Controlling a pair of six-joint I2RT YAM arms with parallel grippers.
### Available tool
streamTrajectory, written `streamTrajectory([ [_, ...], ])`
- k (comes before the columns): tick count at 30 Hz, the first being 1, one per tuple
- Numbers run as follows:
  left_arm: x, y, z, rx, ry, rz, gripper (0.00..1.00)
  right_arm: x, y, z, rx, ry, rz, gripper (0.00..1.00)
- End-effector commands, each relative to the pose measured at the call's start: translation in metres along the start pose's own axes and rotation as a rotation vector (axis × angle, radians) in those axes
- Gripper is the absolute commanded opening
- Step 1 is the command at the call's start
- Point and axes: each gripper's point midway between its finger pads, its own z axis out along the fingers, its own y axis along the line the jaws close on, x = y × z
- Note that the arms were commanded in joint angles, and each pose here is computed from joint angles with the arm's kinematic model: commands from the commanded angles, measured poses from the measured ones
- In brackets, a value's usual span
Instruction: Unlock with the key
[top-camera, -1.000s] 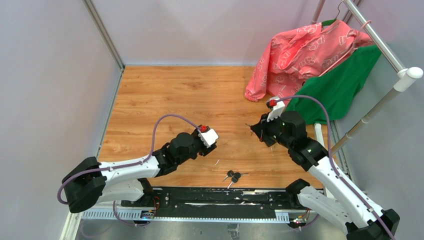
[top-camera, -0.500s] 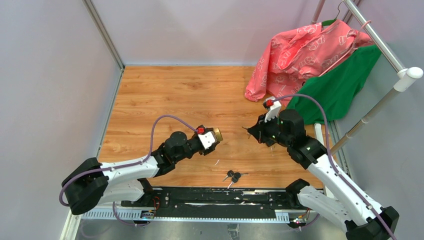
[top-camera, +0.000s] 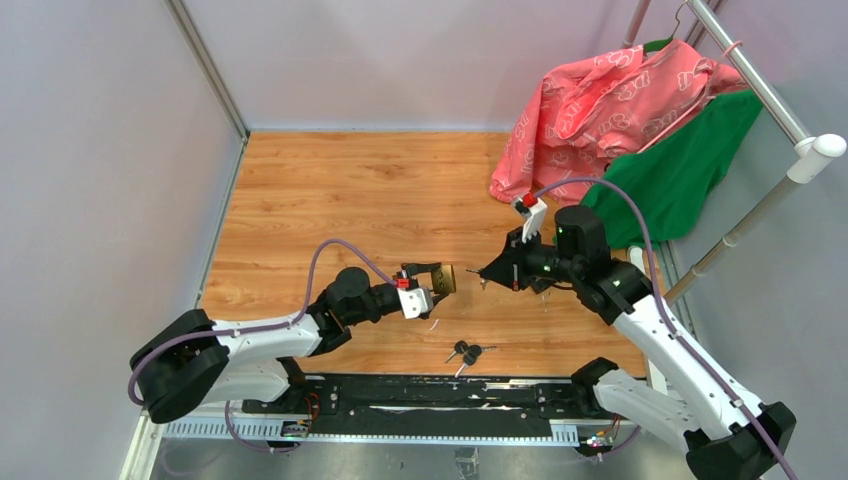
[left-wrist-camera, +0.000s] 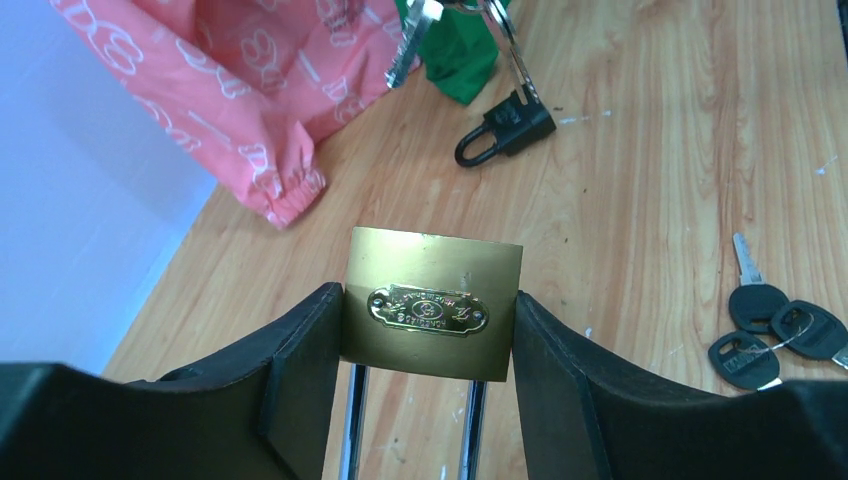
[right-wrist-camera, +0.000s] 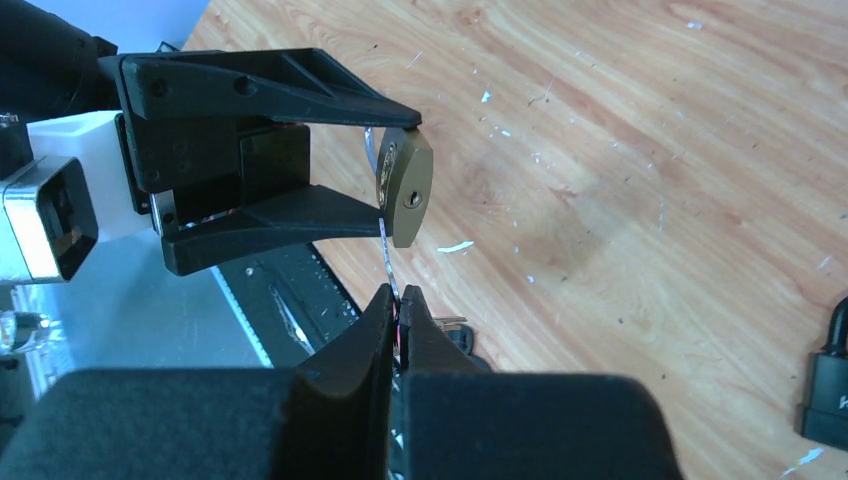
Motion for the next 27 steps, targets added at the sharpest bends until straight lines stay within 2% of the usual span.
streamTrajectory([
  [1,-0.050,0.025,0.004,-0.056,-0.197,0.105,0.00,0.004,0.012,-0.015,-0.022,0.035,0.087,0.00],
  [15,-0.085,0.021,0.002,0.003,-0.323,0.100,0.00,0.019,0.022,-0.023,-0.047,0.076,0.189,0.00],
  [27,-0.097,0.015,0.003,0.053,-0.367,0.088,0.00,0.021,0.024,-0.015,-0.077,0.090,0.231,0.00],
])
